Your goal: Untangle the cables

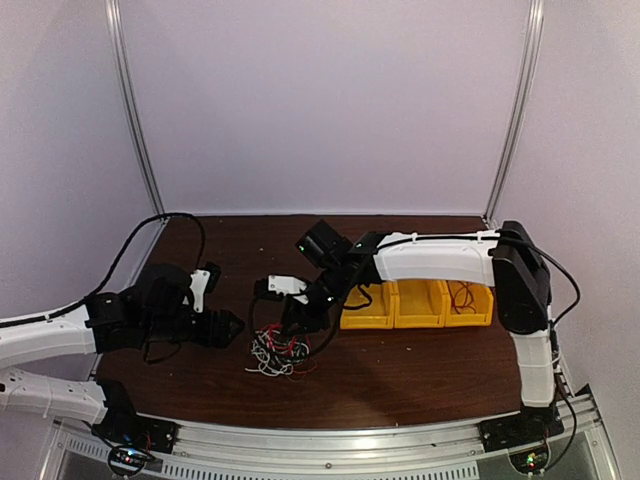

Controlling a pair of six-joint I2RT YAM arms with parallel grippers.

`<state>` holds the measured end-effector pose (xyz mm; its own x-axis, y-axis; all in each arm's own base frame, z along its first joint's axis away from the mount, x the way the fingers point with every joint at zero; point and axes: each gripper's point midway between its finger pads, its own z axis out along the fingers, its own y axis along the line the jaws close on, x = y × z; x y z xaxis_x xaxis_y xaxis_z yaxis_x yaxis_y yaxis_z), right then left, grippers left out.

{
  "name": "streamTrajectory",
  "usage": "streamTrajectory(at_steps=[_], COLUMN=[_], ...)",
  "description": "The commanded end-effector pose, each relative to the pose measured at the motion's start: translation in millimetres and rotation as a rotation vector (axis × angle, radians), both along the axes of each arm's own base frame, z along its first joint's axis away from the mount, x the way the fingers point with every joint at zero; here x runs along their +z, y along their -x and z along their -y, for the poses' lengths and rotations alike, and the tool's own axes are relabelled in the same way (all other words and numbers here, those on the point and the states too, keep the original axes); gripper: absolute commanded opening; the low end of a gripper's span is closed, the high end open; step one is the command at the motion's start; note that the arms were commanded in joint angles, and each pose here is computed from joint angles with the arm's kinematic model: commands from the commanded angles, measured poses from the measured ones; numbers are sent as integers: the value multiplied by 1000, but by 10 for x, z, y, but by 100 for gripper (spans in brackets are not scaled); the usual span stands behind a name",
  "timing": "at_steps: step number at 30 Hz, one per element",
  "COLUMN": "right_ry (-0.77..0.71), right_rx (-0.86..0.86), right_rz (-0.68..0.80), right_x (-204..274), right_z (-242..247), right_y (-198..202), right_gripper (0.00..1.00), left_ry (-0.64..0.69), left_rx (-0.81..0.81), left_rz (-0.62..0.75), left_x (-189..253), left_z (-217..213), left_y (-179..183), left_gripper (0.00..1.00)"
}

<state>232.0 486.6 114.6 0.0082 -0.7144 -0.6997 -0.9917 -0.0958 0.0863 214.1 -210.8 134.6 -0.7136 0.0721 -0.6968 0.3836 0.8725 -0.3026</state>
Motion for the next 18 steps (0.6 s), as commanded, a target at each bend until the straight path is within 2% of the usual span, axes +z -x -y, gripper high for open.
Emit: streamTrajectory(at_steps=[1, 5, 7, 18], right_ry=[-22, -33, -45, -186], right_rx=[10, -7, -28, -93], right_rz=[-21, -23, -20, -21], right_x=[7, 67, 163, 1081], right_z=[-109, -138, -151, -198], right_y=[24, -4, -33, -40], right_gripper=[24, 7, 2, 0], left_ry=[2, 9, 29, 203], left_rx=[15, -12, -41, -292], left_rz=[8, 16, 31, 286], left_x=[-30, -49, -12, 608], left_z=[-15, 19, 71, 536], left_y=[-30, -14, -4, 151], left_gripper=[76, 76, 76, 75])
